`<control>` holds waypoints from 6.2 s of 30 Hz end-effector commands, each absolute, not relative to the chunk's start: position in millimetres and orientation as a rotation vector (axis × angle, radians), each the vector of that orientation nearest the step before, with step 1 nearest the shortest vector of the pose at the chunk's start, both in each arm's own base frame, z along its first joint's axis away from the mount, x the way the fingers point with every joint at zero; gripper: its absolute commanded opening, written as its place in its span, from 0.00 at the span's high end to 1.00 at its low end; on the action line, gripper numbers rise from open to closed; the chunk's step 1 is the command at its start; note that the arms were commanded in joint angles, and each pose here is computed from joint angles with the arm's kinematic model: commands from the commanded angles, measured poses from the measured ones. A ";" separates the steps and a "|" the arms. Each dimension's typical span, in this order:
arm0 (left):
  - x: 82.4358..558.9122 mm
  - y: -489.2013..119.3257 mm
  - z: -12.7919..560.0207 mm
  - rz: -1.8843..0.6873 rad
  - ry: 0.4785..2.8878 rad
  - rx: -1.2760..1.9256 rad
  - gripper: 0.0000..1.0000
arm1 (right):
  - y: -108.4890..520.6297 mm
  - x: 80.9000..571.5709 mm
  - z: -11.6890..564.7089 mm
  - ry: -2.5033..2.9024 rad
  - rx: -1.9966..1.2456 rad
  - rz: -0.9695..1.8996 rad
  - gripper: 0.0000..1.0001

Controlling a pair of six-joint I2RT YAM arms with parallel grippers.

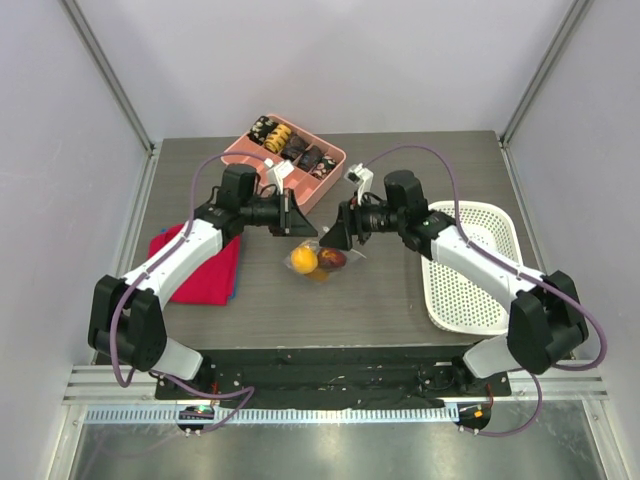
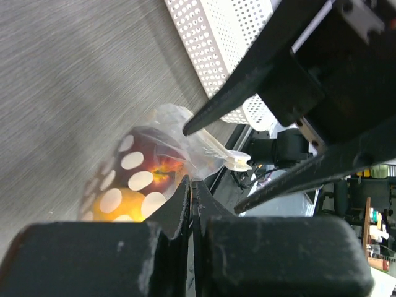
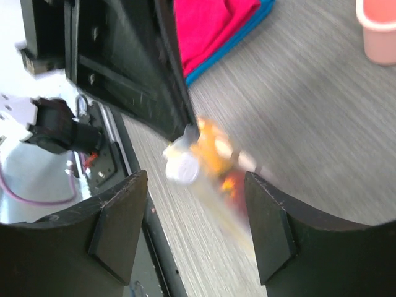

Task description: Open the zip-top bag and remove the fake food

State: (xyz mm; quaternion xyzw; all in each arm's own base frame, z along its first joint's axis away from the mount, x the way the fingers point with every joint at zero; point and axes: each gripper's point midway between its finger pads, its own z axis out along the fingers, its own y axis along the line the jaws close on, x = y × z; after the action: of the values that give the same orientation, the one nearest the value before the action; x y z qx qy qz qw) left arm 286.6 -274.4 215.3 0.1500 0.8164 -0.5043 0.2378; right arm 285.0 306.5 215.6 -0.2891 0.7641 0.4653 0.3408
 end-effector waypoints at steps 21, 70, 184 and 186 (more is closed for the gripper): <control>244.8 -301.7 196.3 -0.718 2.263 0.676 0.55 | 197.4 324.2 170.8 2.304 0.070 0.386 0.25; 159.9 -329.4 163.8 -0.445 1.515 0.814 0.49 | 282.4 254.1 152.9 2.328 0.223 1.309 0.99; 204.4 -254.0 350.5 -1.576 1.542 -0.063 1.00 | 257.8 192.5 276.2 1.233 -0.389 1.422 0.19; 204.0 -254.1 348.9 -1.590 1.535 -0.071 1.00 | 258.8 193.2 277.8 1.231 -0.391 1.422 0.22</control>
State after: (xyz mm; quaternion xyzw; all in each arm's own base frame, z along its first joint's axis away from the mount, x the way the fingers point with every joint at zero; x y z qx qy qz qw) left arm 209.3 -253.5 326.5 -0.0333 0.6617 -0.6066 0.4395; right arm 199.1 262.1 243.6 -0.1517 0.5848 0.5917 0.5338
